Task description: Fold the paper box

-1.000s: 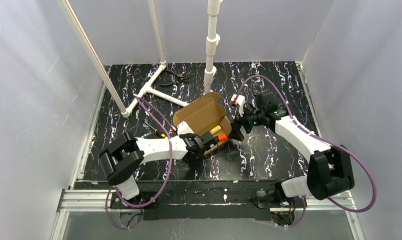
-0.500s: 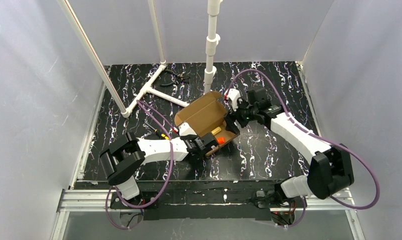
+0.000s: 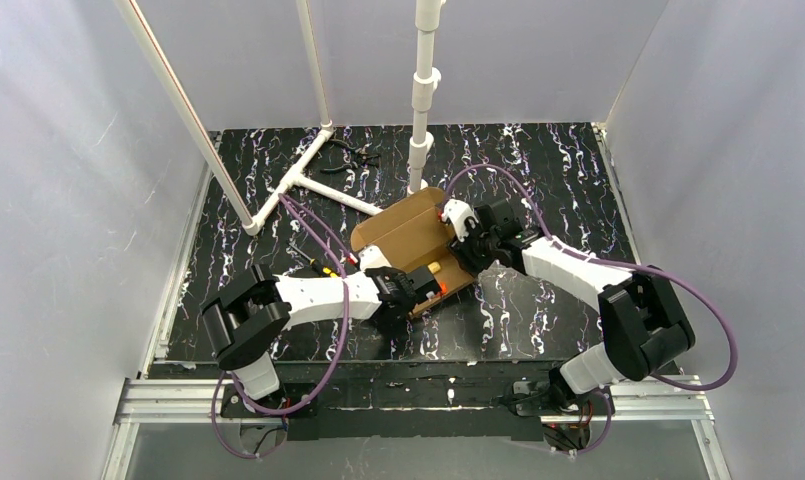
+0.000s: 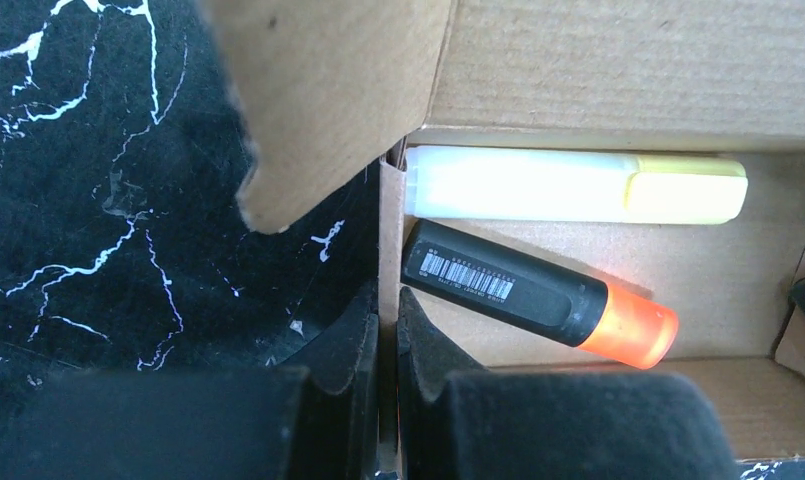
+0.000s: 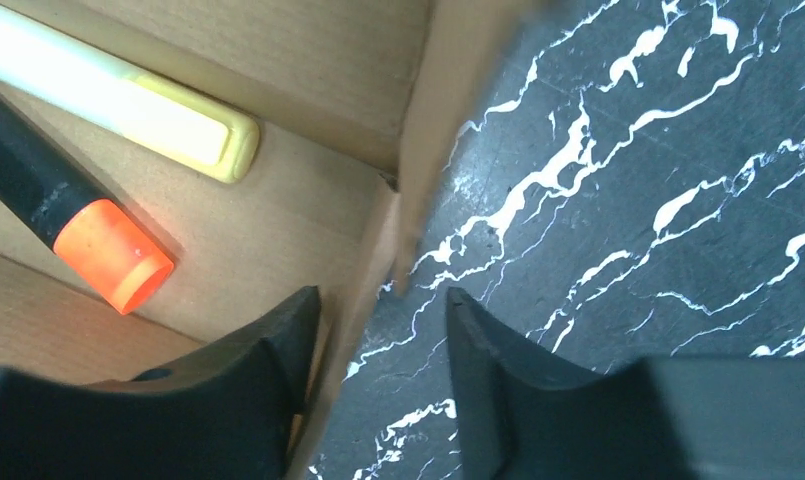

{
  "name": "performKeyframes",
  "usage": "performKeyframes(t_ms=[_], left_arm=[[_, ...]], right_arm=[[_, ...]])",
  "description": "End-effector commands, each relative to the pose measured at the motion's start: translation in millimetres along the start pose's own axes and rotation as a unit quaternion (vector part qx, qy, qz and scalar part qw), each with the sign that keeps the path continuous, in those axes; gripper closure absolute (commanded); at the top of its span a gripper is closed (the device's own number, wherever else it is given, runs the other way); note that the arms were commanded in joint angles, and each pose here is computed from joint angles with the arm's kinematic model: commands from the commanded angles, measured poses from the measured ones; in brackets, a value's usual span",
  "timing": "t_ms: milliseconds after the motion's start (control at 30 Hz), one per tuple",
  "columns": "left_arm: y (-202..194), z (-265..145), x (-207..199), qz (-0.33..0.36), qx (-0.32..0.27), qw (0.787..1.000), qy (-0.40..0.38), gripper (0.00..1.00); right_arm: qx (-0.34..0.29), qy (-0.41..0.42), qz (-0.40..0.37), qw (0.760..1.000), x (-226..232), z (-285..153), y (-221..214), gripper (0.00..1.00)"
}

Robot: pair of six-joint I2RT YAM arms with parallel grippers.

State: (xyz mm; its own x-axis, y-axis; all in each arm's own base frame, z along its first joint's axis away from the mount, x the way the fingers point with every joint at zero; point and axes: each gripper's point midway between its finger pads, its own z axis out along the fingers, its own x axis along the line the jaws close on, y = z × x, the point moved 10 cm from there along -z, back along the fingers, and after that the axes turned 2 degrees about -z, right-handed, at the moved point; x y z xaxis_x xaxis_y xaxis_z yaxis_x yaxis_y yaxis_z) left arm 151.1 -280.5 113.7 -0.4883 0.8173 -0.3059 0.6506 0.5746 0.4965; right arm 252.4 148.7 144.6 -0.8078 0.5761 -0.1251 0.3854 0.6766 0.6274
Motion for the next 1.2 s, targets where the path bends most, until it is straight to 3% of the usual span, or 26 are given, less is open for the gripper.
performKeyframes(t_ms=[0, 167, 300, 433, 600, 800, 1167], left_arm=[[0, -4, 4, 0.031, -0.015, 0.999, 0.03, 1.0], [0, -9, 1, 0.041, -0.021, 0.998, 0.033, 1.0], [2, -13, -3, 0.044, -0.024, 0.998, 0.035, 1.0], [2, -14, -5, 0.056, -0.025, 0.997, 0.041, 1.0], [3, -12, 0, 0.065, -0.033, 0.996, 0.052, 1.0], [4, -11, 3, 0.075, -0.041, 0.994, 0.063, 1.0], [3, -11, -5, 0.092, -0.044, 0.992, 0.075, 0.98]], right_arm=[[-0.031, -0.032, -0.004, 0.999, -3, 7, 11, 0.53], [-0.009, -0.067, -0.001, 0.998, -4, 16, 5, 0.98], [-0.004, -0.106, -0.006, 0.994, -6, 17, 0, 0.99], [0.003, -0.044, -0.011, 0.999, 5, 24, -5, 0.99], [-0.007, 0.003, -0.006, 1.0, 12, 21, -3, 0.66], [-0.034, 0.007, 0.025, 0.999, -1, 6, 0, 0.46], [-0.067, 0.054, 0.05, 0.995, -2, -7, -2, 0.42]])
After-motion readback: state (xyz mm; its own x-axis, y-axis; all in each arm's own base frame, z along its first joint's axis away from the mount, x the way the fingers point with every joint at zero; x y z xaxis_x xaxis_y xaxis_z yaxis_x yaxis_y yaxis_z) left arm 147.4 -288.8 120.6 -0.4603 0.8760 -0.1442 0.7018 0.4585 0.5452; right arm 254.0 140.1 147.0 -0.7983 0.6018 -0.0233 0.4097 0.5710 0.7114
